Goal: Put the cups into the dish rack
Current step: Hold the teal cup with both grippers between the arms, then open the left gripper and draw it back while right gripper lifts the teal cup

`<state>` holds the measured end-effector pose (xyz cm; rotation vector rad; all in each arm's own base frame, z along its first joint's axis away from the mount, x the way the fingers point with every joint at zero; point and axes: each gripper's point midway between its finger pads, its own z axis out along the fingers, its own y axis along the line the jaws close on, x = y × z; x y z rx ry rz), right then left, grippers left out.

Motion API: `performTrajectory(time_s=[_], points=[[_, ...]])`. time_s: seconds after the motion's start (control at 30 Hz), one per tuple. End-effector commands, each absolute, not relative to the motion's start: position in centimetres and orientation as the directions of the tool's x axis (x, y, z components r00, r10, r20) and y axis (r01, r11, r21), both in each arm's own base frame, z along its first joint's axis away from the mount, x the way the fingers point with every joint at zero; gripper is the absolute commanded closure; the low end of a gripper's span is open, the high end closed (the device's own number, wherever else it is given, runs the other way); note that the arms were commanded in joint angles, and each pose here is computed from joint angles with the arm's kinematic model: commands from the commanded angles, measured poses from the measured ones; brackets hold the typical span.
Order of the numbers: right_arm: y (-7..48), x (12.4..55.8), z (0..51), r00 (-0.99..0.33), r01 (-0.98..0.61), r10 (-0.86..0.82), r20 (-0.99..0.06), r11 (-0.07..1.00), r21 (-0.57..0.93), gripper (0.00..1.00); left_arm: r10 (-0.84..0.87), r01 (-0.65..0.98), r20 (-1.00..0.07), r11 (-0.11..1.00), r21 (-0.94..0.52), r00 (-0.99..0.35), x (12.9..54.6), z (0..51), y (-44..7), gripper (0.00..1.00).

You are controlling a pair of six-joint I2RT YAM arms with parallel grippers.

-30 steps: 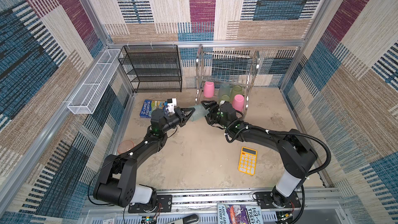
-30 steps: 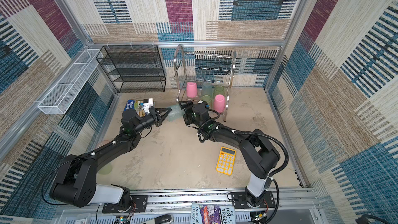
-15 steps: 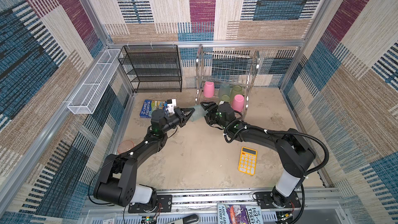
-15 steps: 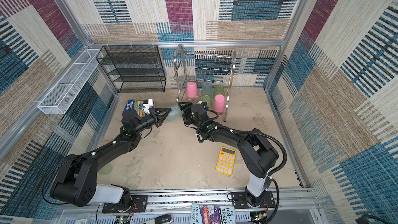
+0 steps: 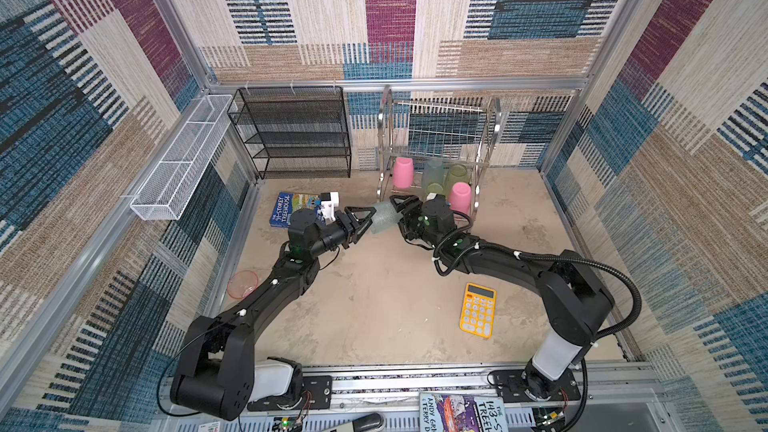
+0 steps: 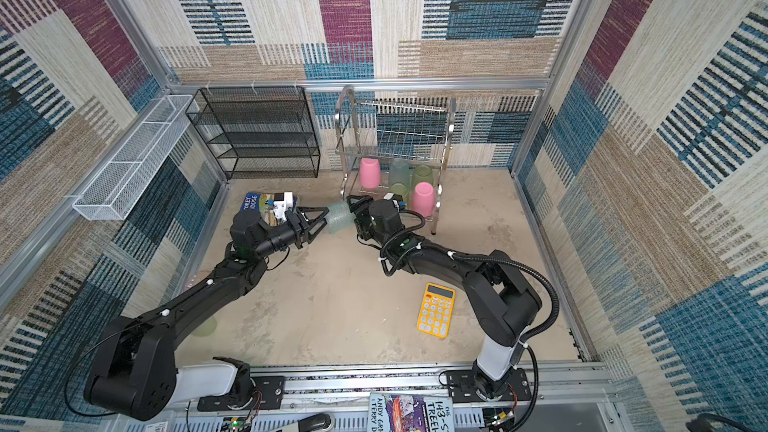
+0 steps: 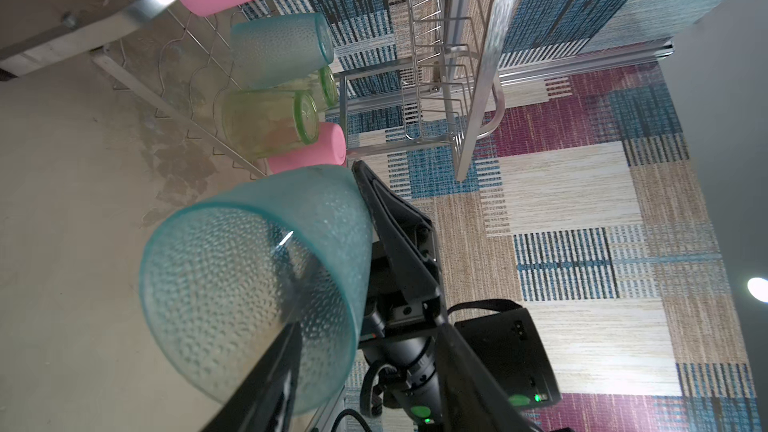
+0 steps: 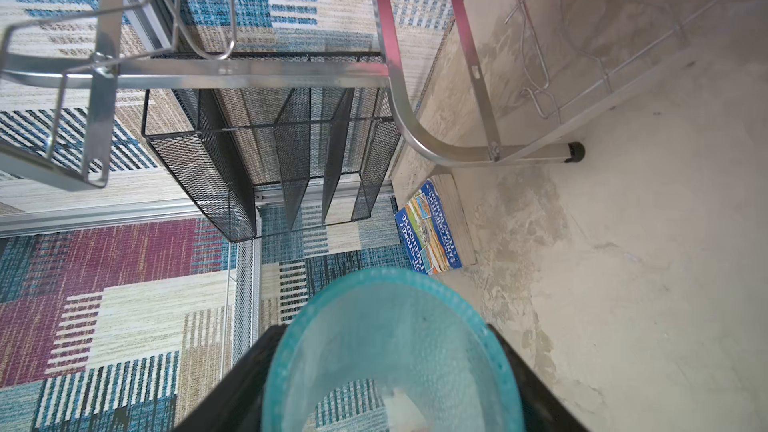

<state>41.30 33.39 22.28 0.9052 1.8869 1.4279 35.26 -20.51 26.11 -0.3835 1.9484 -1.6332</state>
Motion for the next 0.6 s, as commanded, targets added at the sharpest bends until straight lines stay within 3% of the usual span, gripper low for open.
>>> performTrajectory(time_s=[0.0,0.3,0.57], points=[[32.1,41.4,22.8,-0.547,0.124,0.824,-0.150,0.257,0.959,0.39,-0.545,0.096,-0.284,0.348,-0.933,-0.789,34.7,24.2,-19.5,0.35],[28.9,41.0,22.0,-0.465,0.098,0.800,-0.379,0.472,0.876,0.39,-0.505,0.060,-0.443,0.607,-0.792,-0.741,33.8,24.5,-16.4,0.14],[26.6,40.7,22.1,-0.395,0.057,0.706,-0.589,0.658,0.751,0.39,-0.386,0.046,-0.590,0.810,-0.585,-0.709,34.0,26.1,-13.4,0.08]])
